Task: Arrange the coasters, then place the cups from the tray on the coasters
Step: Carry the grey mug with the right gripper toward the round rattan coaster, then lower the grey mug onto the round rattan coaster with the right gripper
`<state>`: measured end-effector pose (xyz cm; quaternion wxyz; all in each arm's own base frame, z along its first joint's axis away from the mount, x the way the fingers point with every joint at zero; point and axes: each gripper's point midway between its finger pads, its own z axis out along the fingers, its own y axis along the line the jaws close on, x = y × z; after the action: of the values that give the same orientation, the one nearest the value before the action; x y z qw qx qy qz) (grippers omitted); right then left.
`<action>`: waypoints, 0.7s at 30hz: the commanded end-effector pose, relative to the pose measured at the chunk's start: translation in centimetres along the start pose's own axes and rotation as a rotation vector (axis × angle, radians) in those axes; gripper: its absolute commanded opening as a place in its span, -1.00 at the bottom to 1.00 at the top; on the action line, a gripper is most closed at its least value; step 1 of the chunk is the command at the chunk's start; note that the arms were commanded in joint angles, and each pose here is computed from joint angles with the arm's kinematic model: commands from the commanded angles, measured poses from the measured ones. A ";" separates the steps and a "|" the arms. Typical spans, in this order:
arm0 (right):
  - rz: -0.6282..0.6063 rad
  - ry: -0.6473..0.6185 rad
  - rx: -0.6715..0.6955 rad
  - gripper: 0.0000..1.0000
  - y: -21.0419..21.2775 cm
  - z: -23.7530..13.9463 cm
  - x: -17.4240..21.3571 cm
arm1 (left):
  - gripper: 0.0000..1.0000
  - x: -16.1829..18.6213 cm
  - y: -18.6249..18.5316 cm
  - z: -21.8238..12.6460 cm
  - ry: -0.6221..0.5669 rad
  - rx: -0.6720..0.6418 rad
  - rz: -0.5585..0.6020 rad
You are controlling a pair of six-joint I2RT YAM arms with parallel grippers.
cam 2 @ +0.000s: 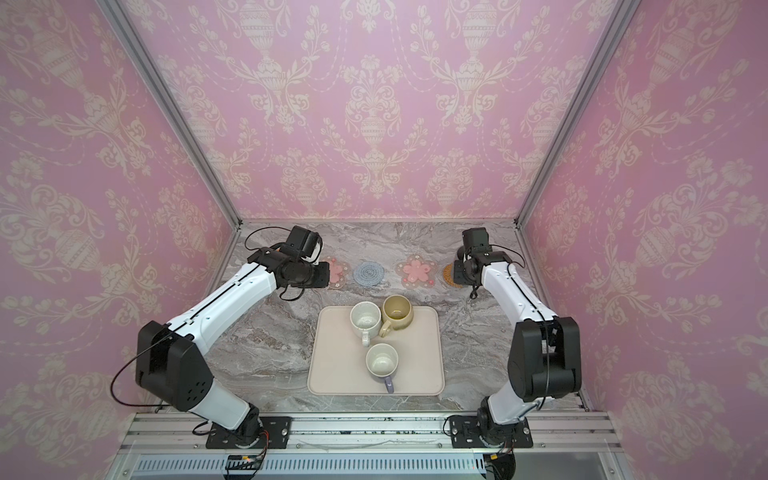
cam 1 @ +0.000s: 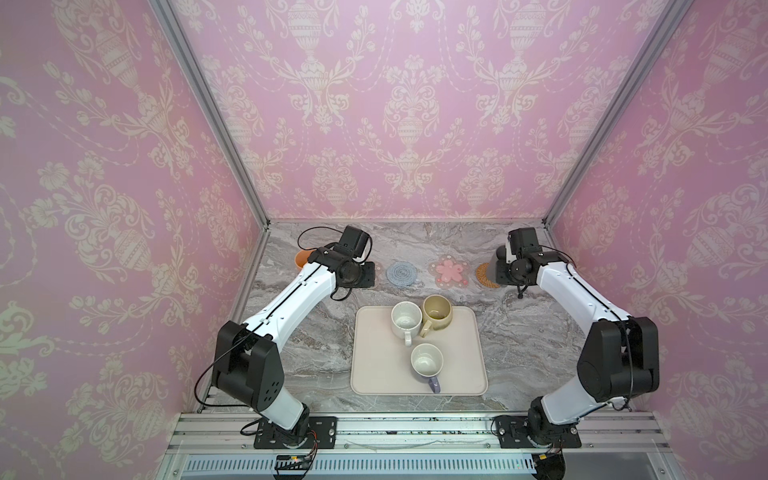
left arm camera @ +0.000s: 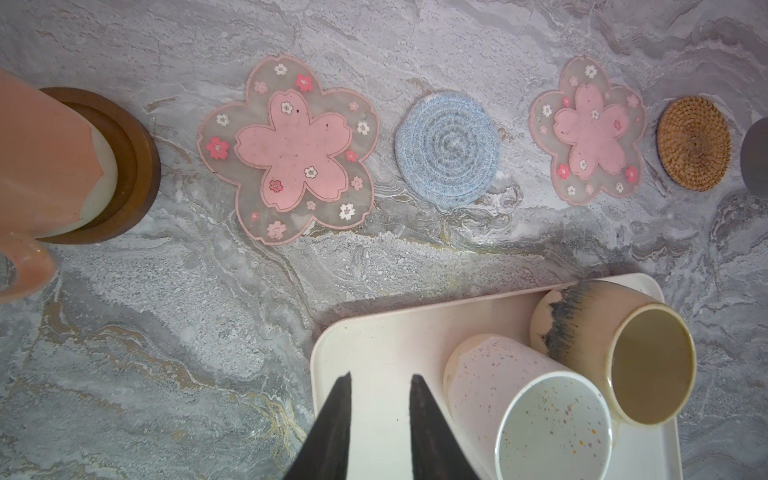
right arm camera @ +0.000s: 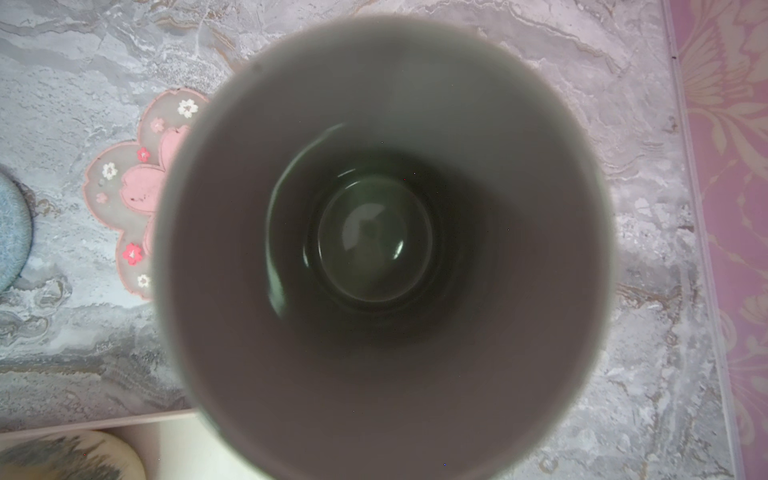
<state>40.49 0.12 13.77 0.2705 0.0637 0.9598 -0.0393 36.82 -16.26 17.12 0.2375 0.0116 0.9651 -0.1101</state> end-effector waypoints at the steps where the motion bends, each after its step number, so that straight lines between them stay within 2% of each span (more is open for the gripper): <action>1: -0.013 -0.121 -0.031 -1.00 0.6 -0.8 -4.3 | -0.45 -0.6 -0.2 0.1 0.014 0.014 0.018; 11: -0.106 -0.094 -0.014 -1.00 0.8 1.4 -4.9 | -0.45 -1.6 -0.4 1.4 0.033 0.011 0.010; 21: -0.135 -0.078 -0.008 -1.00 0.5 2.8 -4.6 | -0.46 -1.9 -0.7 2.3 0.045 0.020 -0.003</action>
<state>43.27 0.28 11.12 0.2485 -0.0013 0.9673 -0.0512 39.31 -17.26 15.85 0.2208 0.0118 0.9685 -0.1145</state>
